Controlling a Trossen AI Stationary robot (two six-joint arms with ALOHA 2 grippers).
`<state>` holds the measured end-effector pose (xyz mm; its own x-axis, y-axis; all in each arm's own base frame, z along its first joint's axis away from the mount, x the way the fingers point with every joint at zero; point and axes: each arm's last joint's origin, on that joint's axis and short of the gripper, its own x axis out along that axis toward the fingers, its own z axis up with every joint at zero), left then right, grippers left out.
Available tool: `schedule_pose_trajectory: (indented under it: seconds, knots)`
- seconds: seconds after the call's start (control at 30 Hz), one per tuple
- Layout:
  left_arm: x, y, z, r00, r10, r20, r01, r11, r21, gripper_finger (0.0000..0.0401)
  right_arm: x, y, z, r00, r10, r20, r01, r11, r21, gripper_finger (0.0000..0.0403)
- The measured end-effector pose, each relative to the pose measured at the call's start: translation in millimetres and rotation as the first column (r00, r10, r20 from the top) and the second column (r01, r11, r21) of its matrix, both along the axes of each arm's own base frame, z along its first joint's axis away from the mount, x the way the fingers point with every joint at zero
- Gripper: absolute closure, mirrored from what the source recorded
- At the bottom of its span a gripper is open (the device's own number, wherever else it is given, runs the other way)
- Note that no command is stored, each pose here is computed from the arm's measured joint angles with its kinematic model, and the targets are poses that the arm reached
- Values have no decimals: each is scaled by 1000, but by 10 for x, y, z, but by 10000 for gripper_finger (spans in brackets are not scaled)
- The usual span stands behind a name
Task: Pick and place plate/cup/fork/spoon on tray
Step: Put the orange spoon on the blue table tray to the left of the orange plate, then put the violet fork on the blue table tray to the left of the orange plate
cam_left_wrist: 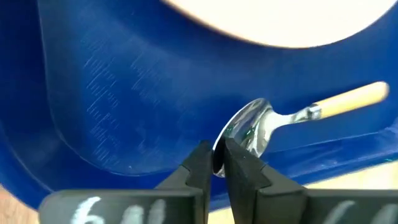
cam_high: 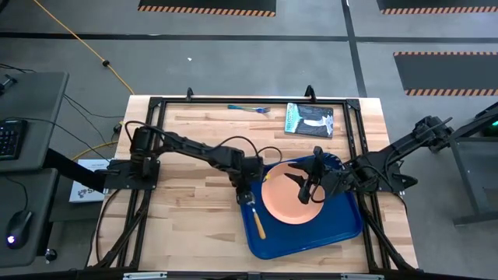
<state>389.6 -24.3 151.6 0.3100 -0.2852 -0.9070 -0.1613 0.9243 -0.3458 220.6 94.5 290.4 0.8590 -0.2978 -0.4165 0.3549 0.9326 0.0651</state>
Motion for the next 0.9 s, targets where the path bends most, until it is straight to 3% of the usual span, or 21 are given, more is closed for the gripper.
schedule_pose_trajectory:
  seconds: [0.4, 0.6, 0.9]
  knots:
    - [-3, 23, -63, 1000, -5, -15, 6, 996, 87, 331, 0, -1, 1, 1000, -3, 2, 3, 1000, 0, 256]
    - [-2, 33, -62, 1000, -7, -12, 8, 996, 90, 282, 0, -1, 1, 1000, -4, 3, 4, 1000, 1, 256]
    - [-108, 174, 237, 1000, 1, 12, -2, 996, 93, 210, 4, 0, 6, 1000, -4, 9, 4, 1000, 4, 256]
